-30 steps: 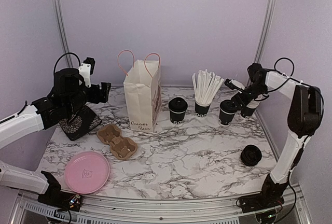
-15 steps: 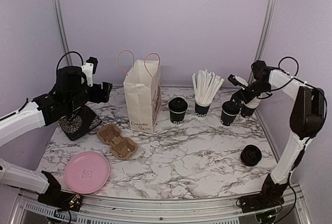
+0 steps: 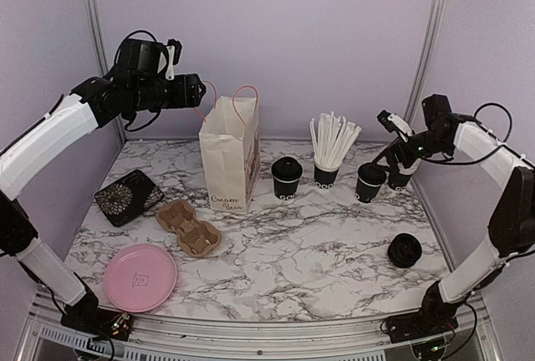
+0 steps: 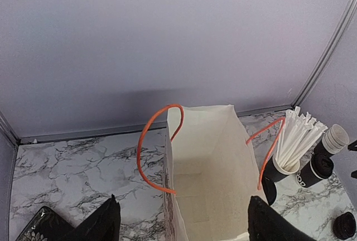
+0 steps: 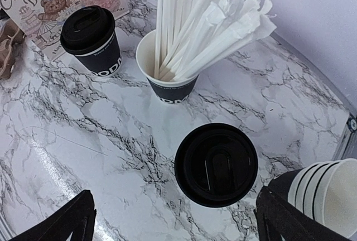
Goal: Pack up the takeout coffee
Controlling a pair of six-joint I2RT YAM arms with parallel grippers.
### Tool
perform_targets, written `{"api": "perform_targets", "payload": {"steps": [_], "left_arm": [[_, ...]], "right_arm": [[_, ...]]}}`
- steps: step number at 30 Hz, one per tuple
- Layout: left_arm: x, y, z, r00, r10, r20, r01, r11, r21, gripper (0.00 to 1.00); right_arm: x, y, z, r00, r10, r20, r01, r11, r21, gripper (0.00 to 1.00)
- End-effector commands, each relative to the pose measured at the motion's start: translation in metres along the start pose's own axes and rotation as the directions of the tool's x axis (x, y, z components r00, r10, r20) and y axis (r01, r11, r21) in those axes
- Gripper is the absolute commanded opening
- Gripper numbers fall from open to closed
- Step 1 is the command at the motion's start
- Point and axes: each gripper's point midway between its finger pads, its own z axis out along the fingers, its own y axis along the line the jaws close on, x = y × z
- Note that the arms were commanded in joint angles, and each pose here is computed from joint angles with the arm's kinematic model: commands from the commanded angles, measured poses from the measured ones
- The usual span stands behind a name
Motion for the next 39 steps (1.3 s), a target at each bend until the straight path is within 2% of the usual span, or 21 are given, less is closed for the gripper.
{"api": "perform_targets", "payload": {"steps": [1, 5, 7, 11, 16, 18, 21, 23, 25, 32, 36, 39], "left_arm": [[0.033, 0.01, 0.034, 0.989, -0.025, -0.146, 0.012, 0.996, -0.094, 0.78], [0.038, 0.007, 0.055, 0.983, -0.065, -0.171, 0.049, 0.994, -0.095, 0.74], [0.04, 0.008, 0.066, 0.98, -0.084, -0.182, 0.067, 0.993, -0.103, 0.68], [0.043, 0.012, 0.082, 0.976, -0.105, -0.192, 0.083, 0.99, -0.117, 0.51], [0.051, 0.015, 0.098, 0.968, -0.116, -0.224, 0.093, 0.989, -0.111, 0.34], [0.055, 0.012, 0.103, 0.963, -0.119, -0.241, 0.1, 0.991, -0.089, 0.34], [0.057, 0.005, 0.106, 0.958, -0.123, -0.257, 0.112, 0.992, -0.056, 0.44], [0.059, 0.004, 0.107, 0.956, -0.126, -0.263, 0.117, 0.992, -0.048, 0.46], [0.061, 0.003, 0.107, 0.955, -0.121, -0.271, 0.113, 0.993, -0.045, 0.41], [0.069, 0.003, 0.109, 0.95, -0.1, -0.296, 0.093, 0.995, -0.039, 0.1], [0.067, 0.004, 0.107, 0.951, -0.096, -0.295, 0.088, 0.995, -0.04, 0.09], [0.069, 0.004, 0.108, 0.949, -0.092, -0.303, 0.082, 0.996, -0.044, 0.14]], "right_arm": [[-0.013, 0.013, -0.005, 0.997, -0.016, 0.079, 0.019, 0.999, -0.043, 0.96], [-0.01, 0.021, -0.004, 0.997, -0.013, 0.082, 0.019, 0.997, -0.07, 0.94], [-0.007, 0.024, -0.003, 0.997, -0.012, 0.082, 0.019, 0.997, -0.076, 0.93], [-0.001, 0.028, -0.001, 0.996, -0.011, 0.083, 0.018, 0.996, -0.083, 0.92], [0.004, 0.032, -0.001, 0.997, -0.019, 0.078, 0.025, 0.996, -0.084, 0.9], [0.007, 0.032, -0.001, 0.997, -0.022, 0.075, 0.028, 0.996, -0.079, 0.9], [0.009, 0.033, -0.001, 0.997, -0.02, 0.069, 0.026, 0.996, -0.082, 0.9], [0.011, 0.035, -0.001, 0.998, -0.018, 0.068, 0.024, 0.996, -0.085, 0.9], [0.011, 0.035, -0.002, 0.997, -0.02, 0.068, 0.026, 0.996, -0.086, 0.9], [0.012, 0.037, -0.003, 0.997, -0.017, 0.071, 0.023, 0.996, -0.088, 0.89], [0.011, 0.039, -0.005, 0.997, -0.017, 0.073, 0.023, 0.996, -0.088, 0.89], [0.011, 0.04, -0.006, 0.997, -0.016, 0.074, 0.023, 0.996, -0.09, 0.89]]}}
